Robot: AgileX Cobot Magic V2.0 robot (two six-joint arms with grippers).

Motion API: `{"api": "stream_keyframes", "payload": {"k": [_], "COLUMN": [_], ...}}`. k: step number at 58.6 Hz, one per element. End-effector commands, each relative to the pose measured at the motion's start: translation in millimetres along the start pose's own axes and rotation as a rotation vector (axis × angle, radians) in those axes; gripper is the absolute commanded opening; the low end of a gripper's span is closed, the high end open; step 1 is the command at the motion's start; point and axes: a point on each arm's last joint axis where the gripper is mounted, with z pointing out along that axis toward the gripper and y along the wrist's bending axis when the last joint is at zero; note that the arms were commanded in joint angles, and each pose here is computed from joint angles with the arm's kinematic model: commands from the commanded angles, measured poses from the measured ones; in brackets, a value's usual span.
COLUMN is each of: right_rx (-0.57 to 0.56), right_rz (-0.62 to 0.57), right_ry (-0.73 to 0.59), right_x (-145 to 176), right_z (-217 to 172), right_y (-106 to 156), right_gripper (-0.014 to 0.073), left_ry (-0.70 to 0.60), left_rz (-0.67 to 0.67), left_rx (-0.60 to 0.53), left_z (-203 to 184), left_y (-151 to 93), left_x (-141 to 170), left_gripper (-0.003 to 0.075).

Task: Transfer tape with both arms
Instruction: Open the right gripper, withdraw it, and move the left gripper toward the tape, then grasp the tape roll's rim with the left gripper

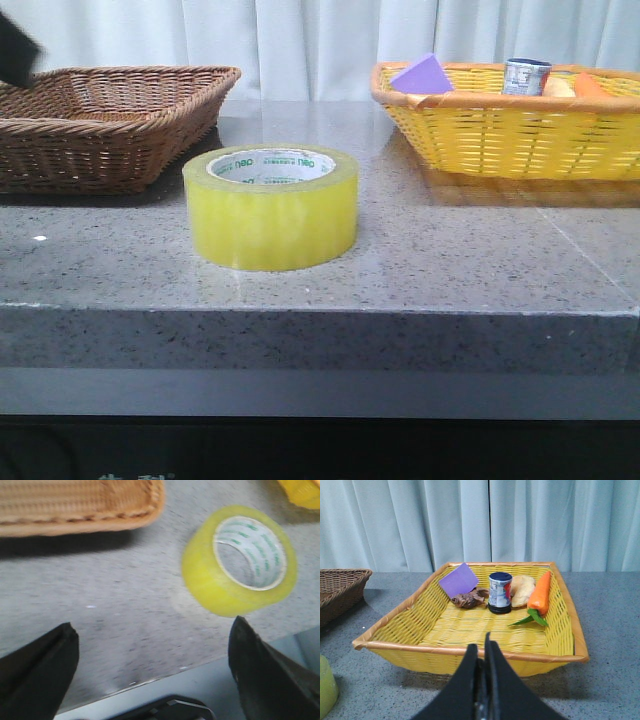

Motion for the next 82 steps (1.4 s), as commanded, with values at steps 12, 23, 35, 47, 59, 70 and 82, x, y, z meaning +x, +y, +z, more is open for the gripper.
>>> {"api": "stream_keyframes", "payload": {"k": [12,23,35,47,59,70,82], "right_rx": [0.012,0.012,0.012,0.012,0.012,0.012,0.012], "right_rz": [0.003,0.003,0.003,0.003,0.003,0.003,0.003], "right_ry": [-0.102,-0.103,-0.103,-0.103,-0.103,-0.103,-0.103], "right_x": [-15.3,-15.4,-15.4,-15.4,-15.4,-15.4,-15.4], "right_z": [-0.4,-0.4,-0.4,-0.4,-0.4,-0.4,-0.4], "right_y": [-0.4,-0.4,-0.4,-0.4,-0.4,-0.4,-0.4], "right_gripper": [-0.0122,-0.0122,-0.0122,-0.0122,-0.0122,-0.0122,-0.0122], "left_ry": [0.003,0.059,0.085,0.109,0.138,0.146,0.032], "left_rz": [-0.055,-0.043,-0.067,-0.071,-0.066,-0.05,0.004], "left_rx": [0.134,0.144,0.137,0.13,0.135,0.151,0.208], "left_z": [57.0,93.2,118.8,126.2,125.9,118.5,80.2], "left_y": [-34.5,-46.1,-45.9,-44.2,-45.3,-49.8,-68.1], "left_x": [-40.9,-51.8,-57.8,-55.2,-52.4,-51.4,-69.6], "left_gripper": [0.0599,0.06,0.0599,0.0547,0.0233,0.012,0.012]}}
